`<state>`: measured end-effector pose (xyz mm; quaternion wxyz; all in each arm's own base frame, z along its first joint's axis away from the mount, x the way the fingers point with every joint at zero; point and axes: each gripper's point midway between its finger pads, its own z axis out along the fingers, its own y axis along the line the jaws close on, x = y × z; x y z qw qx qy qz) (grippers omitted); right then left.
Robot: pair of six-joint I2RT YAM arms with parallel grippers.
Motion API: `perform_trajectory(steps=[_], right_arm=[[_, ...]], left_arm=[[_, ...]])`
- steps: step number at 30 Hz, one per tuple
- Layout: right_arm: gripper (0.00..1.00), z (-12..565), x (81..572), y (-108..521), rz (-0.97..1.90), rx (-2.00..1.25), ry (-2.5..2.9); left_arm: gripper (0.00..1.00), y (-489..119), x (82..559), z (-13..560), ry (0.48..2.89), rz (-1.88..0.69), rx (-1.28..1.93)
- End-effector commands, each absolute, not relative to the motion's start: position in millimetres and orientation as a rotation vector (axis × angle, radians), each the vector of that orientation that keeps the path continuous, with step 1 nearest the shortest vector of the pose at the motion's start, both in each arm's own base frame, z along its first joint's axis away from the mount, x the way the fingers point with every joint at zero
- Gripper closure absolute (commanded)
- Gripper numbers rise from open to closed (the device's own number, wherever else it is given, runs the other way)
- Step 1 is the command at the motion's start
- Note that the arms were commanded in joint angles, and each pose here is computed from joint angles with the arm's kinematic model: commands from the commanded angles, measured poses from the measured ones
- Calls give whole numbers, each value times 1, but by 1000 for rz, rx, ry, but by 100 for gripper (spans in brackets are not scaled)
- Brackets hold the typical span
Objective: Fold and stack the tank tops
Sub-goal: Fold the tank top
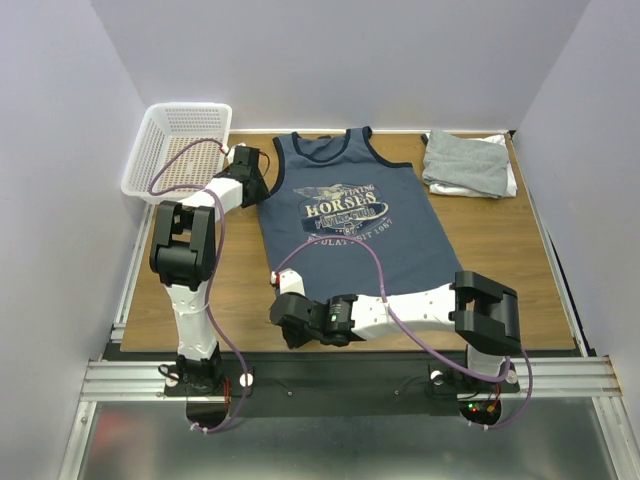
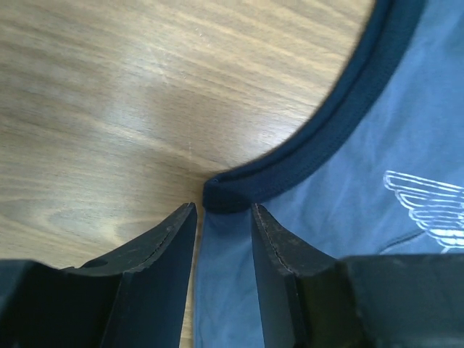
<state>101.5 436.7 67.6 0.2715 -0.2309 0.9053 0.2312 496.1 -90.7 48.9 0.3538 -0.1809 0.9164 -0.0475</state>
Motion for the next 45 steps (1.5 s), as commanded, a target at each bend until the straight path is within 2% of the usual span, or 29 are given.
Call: perform_trajectory(steps=[1,6,15,34,36,39,40,43,45], right_arm=[[100,85,109,455,680,-577,2390],[100,85,110,454,674,-574,2385],[100,84,110,452,669,-574,2386],[99,81,111,450,663,-567,2395],[100,80,109,449,668,-568,2400],[100,77,104,448,687,-575,2426],[100,74,101,448,692,-574,2441],[99,67,91,449,723,-593,2485],[100,60,86,450,729,-612,2512]], left_arm=[[52,-90,505,96,2255,-180,-454],[52,-85,499,95,2264,-160,-452],[64,-83,495,71,2328,-131,-456],[61,-88,504,40,2386,-130,-438],[65,-87,506,39,2381,-118,-448],[75,-86,509,42,2362,-112,-468],[84,-86,511,47,2348,-117,-470],[100,-85,517,60,2306,-123,-481],[100,-85,522,71,2271,-133,-484]])
